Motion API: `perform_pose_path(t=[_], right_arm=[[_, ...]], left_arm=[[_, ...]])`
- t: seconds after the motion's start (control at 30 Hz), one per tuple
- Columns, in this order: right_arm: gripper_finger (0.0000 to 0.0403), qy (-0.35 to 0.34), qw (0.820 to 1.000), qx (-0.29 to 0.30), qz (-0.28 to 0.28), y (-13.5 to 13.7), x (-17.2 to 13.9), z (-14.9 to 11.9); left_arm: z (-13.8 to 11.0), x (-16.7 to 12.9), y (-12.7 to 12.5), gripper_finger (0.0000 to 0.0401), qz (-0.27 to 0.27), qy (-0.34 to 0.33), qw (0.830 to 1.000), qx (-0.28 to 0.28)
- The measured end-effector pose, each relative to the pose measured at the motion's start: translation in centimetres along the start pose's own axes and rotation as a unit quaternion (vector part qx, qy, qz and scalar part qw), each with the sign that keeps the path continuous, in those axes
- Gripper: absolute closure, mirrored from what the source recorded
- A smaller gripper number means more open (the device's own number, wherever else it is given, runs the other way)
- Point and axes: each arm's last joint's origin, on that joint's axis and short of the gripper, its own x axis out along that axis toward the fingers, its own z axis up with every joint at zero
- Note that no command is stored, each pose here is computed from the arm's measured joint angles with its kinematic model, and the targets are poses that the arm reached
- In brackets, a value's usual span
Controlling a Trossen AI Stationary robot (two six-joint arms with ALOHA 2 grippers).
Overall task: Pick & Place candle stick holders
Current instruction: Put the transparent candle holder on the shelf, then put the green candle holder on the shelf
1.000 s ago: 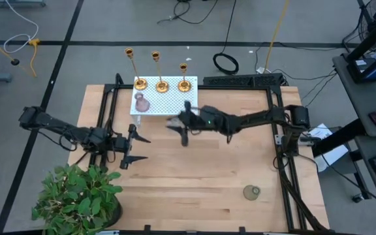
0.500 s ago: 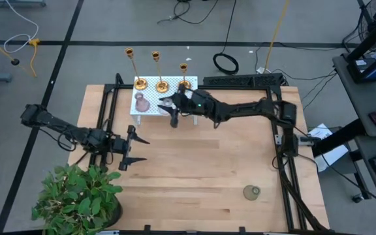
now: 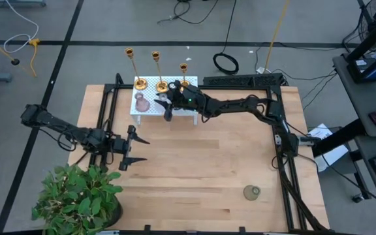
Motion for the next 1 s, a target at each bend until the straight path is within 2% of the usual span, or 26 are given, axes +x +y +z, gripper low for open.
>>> perform_pose_path(t=[0.2, 0.43, 0.6, 1.0], right_arm=[[0.0281, 0.001, 1.0, -0.003, -0.004, -0.3, 0.2, -0.4], [0.0205, 0.002, 1.0, -0.003, -0.013, -1.2, 0.1, -0.5], [0.0166, 0.003, 1.0, -0.003, -0.02, -2.0, 0.1, -0.6], [0.0134, -0.025, 1.0, -0.009, -0.009, -1.9, -0.1, 0.3]], left_arm=[[0.0, 0.0, 0.0, 0.0091, 0.0, 0.001, 1.0, 0.0], [-0.1, 0.0, 0.0, 0.0091, -0.001, 0.004, 1.0, 0.0], [-0.1, 0.0, 0.0, 0.0091, -0.001, 0.004, 1.0, -0.001], [-0.1, 0.0, 0.0, 0.0091, -0.001, 0.003, 1.0, -0.003]])
